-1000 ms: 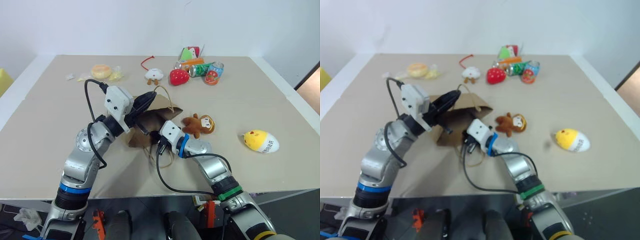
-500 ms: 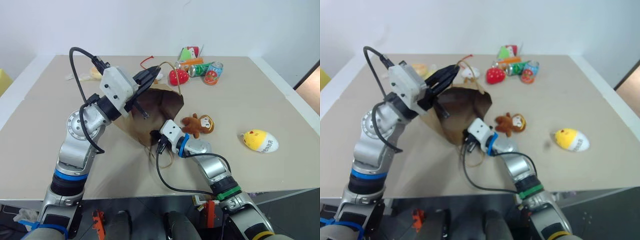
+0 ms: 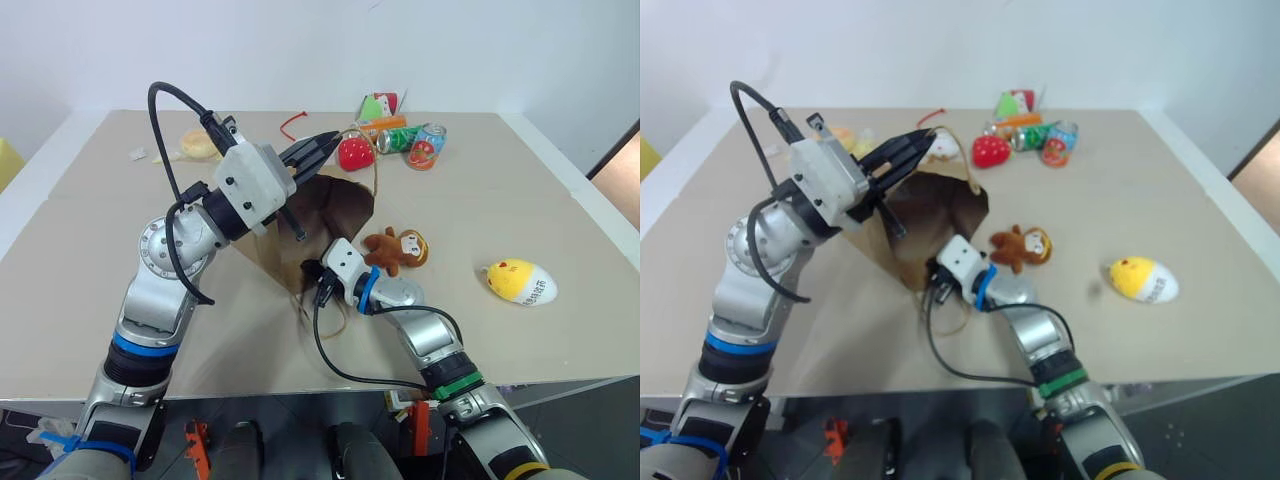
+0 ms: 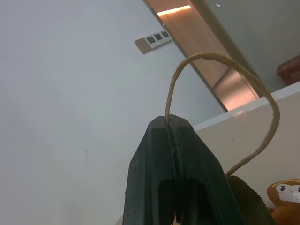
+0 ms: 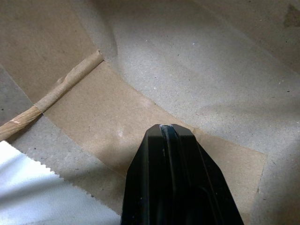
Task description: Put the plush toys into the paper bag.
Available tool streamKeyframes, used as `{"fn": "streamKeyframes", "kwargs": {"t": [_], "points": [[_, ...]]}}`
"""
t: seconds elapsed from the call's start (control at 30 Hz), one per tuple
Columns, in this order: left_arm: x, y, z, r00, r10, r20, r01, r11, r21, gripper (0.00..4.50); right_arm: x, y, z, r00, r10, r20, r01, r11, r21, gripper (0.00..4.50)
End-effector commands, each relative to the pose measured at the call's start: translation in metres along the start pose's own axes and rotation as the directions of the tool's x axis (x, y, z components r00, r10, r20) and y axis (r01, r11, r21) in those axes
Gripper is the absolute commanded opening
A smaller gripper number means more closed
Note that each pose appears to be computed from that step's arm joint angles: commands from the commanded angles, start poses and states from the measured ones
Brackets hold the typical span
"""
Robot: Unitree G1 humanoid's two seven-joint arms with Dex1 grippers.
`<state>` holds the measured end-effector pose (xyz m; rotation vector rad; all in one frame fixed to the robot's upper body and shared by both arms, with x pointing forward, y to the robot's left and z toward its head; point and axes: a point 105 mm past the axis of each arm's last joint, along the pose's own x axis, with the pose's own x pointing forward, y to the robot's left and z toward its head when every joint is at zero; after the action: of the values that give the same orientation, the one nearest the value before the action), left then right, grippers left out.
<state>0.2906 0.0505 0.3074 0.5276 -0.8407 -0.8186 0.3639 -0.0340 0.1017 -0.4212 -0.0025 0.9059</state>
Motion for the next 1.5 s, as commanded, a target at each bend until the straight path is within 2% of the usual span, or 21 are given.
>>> {"fn": "streamKeyframes", "kwargs": {"t": [0.03, 0.1, 0.17, 0.4, 0.5, 0.53, 0.57, 0.7, 0.73, 0.8, 0.87, 1.0, 1.1, 1.23, 1.27, 1.3, 1.33, 1.37, 1.5], "points": [[0.0, 0.011, 0.017, 0.997, 0.053, 0.054, -0.055, 0.998, 0.034, 0.0, -0.003, -0.007, -0.002, 1.0, -0.014, -0.009, 0.014, 1.0, 0.008, 0.03], [-0.011, 0.025, -0.008, 0.984, 0.174, -0.043, -0.178, 0.979, -0.095, 0.0, -0.003, -0.007, -0.001, 1.0, -0.012, -0.004, 0.012, 1.0, 0.009, 0.03], [-0.02, 0.028, -0.023, 0.97, 0.22, -0.107, -0.235, 0.96, -0.154, 0.0, -0.004, -0.009, 0.002, 1.0, -0.012, 0.004, 0.012, 1.0, 0.009, 0.03], [-0.031, 0.004, -0.041, 0.973, 0.135, -0.187, -0.178, 0.955, -0.236, 0.0, -0.02, -0.02, 0.035, 0.993, 0.04, 0.111, -0.044, 0.998, 0.037, 0.03], [-0.033, 0.0, -0.047, 0.97, 0.126, -0.207, -0.177, 0.953, -0.247, 0.0, -0.041, -0.023, 0.059, 0.976, 0.096, 0.196, -0.107, 0.993, 0.049, 0.88], [-0.034, 0.0, -0.048, 0.97, 0.126, -0.209, -0.177, 0.952, -0.248, 0.0, -0.047, -0.023, 0.064, 0.971, 0.114, 0.212, -0.128, 0.99, 0.053, 0.88], [-0.034, -0.001, -0.049, 0.97, 0.123, -0.21, -0.174, 0.953, -0.247, 0.0, -0.057, -0.023, 0.071, 0.961, 0.143, 0.238, -0.165, 0.983, 0.075, 1.49], [-0.033, -0.003, -0.049, 0.973, 0.107, -0.204, -0.157, 0.955, -0.25, 0.0, -0.103, -0.039, 0.082, 0.945, 0.17, 0.28, -0.24, 0.941, 0.239, 3.18], [-0.033, -0.003, -0.049, 0.974, 0.104, -0.2, -0.154, 0.955, -0.253, 0.0, -0.11, -0.044, 0.082, 0.947, 0.159, 0.279, -0.235, 0.936, 0.263, 3.4], [-0.034, -0.004, -0.047, 0.976, 0.094, -0.195, -0.142, 0.957, -0.252, 0.0, -0.124, -0.062, 0.078, 0.963, 0.104, 0.25, -0.18, 0.936, 0.302, 4.16], [-0.034, -0.006, -0.046, 0.978, 0.086, -0.191, -0.134, 0.958, -0.254, 0.0, -0.133, -0.086, 0.069, 0.981, 0.007, 0.192, -0.061, 0.959, 0.277, 4.43], [-0.034, -0.01, -0.044, 0.98, 0.084, -0.183, -0.132, 0.955, -0.267, 0.0, -0.133, -0.124, 0.041, 0.984, -0.175, 0.035, 0.167, 0.973, 0.156, 4.43], [-0.034, -0.01, -0.044, 0.977, 0.108, -0.183, -0.16, 0.943, -0.294, 0.0, -0.12, -0.123, 0.018, 0.986, -0.163, -0.032, 0.166, 0.972, 0.167, 4.43], [-0.034, -0.004, -0.045, 0.97, 0.154, -0.189, -0.213, 0.913, -0.349, 0.0, -0.108, -0.121, -0.025, 0.967, -0.164, -0.194, 0.196, 0.968, 0.158, 4.43], [-0.034, -0.003, -0.045, 0.969, 0.16, -0.188, -0.219, 0.907, -0.36, 0.0, -0.106, -0.121, -0.029, 0.964, -0.17, -0.206, 0.207, 0.963, 0.172, 4.04], [-0.034, -0.002, -0.045, 0.969, 0.164, -0.187, -0.224, 0.903, -0.368, 0.0, -0.106, -0.122, -0.031, 0.962, -0.176, -0.21, 0.215, 0.959, 0.184, 3.83], [-0.034, -0.002, -0.044, 0.968, 0.168, -0.187, -0.228, 0.899, -0.373, 0.0, -0.105, -0.121, -0.034, 0.961, -0.17, -0.219, 0.21, 0.961, 0.178, 3.83], [-0.034, -0.002, -0.044, 0.968, 0.167, -0.189, -0.228, 0.898, -0.375, 0.0, -0.105, -0.12, -0.036, 0.961, -0.164, -0.224, 0.207, 0.961, 0.183, 3.21], [-0.034, -0.002, -0.044, 0.967, 0.166, -0.195, -0.23, 0.897, -0.379, 0.0, -0.107, -0.12, -0.04, 0.962, -0.149, -0.23, 0.191, 0.966, 0.172, 1.85]]}}
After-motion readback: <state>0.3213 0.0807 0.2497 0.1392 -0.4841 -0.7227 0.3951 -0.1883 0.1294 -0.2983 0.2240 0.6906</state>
